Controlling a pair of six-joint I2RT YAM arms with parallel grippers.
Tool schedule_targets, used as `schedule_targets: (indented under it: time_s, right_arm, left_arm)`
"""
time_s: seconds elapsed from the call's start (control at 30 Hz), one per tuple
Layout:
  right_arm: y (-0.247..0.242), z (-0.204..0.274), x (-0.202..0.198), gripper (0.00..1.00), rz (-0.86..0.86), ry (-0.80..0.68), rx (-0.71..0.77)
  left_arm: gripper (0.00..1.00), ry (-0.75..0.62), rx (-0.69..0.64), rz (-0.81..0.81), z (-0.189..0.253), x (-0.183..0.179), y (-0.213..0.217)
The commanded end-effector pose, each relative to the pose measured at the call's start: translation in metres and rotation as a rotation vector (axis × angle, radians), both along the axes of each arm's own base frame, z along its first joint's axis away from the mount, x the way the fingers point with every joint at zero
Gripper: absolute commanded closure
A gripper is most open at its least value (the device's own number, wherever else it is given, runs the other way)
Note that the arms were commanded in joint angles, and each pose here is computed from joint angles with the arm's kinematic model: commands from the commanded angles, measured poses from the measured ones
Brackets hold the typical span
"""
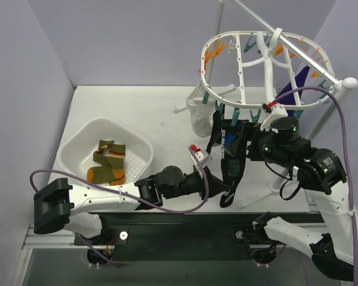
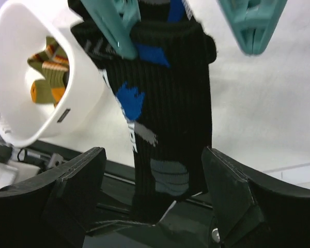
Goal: Remove the socks clipped to the hanger
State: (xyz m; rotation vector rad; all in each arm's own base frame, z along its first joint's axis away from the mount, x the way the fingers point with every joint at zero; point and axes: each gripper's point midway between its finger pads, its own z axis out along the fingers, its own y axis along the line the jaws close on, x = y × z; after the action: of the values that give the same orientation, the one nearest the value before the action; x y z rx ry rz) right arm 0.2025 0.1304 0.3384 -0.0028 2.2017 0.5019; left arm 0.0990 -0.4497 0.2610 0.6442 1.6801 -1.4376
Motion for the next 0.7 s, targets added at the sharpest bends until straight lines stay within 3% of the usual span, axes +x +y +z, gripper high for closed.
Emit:
schedule_targets:
  time_s: [0.0,0.23,0.6,0.67]
  right_arm:
    - [0.008,-0.009,-0.021,0.24,0.112,0.018,0.024]
    - [0.010,-0.017,-0.027,0.29,0.136,0.006,0.062]
    - [0.011,-0.032,-0.025,0.30,0.124,0.029,0.072]
    - [0.010,-0.032,-0.026,0.34,0.121,0.024,0.073]
  left_arm:
    - [1.00,-0.016,-0.120,-0.052,0.041,-0.013,0.007]
    - [1.00,-0.025,-0.149,-0.128,0.054,-0.026,0.006]
    - [1.00,-0.035,-0.196,-0.222,0.073,-0.049,0.002]
    - [1.00,-0.038,-0.201,-0.227,0.075,-0.050,0.002]
